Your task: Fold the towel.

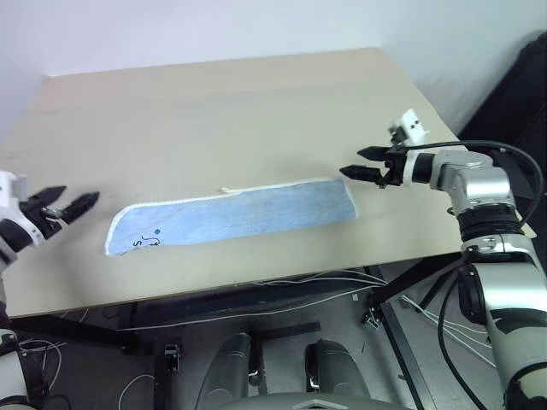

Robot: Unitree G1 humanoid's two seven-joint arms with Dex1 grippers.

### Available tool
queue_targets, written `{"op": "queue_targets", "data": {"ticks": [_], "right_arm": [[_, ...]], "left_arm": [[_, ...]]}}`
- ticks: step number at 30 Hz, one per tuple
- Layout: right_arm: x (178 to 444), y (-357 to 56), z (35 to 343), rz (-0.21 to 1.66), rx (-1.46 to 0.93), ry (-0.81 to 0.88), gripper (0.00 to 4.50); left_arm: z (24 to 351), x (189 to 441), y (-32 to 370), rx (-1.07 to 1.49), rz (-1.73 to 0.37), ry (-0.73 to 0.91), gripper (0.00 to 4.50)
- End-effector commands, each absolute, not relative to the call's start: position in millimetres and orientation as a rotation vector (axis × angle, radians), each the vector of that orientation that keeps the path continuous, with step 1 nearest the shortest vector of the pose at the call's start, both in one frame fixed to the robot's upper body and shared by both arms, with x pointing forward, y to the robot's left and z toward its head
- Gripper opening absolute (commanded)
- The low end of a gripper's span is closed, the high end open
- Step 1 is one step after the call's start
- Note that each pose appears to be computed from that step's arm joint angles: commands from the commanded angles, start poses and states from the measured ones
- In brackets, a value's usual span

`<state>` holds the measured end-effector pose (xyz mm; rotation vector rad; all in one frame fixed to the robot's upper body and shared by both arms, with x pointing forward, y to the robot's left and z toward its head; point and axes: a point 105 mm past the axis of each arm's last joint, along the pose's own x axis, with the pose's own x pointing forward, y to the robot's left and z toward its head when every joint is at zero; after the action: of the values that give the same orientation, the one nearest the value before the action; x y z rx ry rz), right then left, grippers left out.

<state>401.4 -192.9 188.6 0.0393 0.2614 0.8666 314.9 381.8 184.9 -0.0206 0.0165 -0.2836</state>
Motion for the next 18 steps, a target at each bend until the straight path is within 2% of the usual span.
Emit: {"op": "queue_targets", "data": {"ticks": [1,6,9,15,18], "right_arm": [[394.0,-197.8,205.1,0.842,0.316,0.241,4.48],[371.6,-195.3,178.3,0.819,0.601,0.532,4.48],[363.8,-199.4,172.0,0.778,0.684,0.595,4.48],[342.1,-208.8,146.3,0.697,0.749,0.724,4.48],[331.1,-214.5,139.2,0.667,0.765,0.758,4.48]], "left_arm": [[219.8,308.2,344.8,-0.007,-0.455,-0.086,4.50],[208.0,290.0,252.6,0.036,-0.807,0.001,4.50],[205.5,278.8,220.2,0.000,-0.943,0.013,4.50],[181.3,270.3,191.7,0.014,-1.058,0.111,4.50],[160.0,267.3,186.0,0.144,-1.092,0.213,4.50]]}}
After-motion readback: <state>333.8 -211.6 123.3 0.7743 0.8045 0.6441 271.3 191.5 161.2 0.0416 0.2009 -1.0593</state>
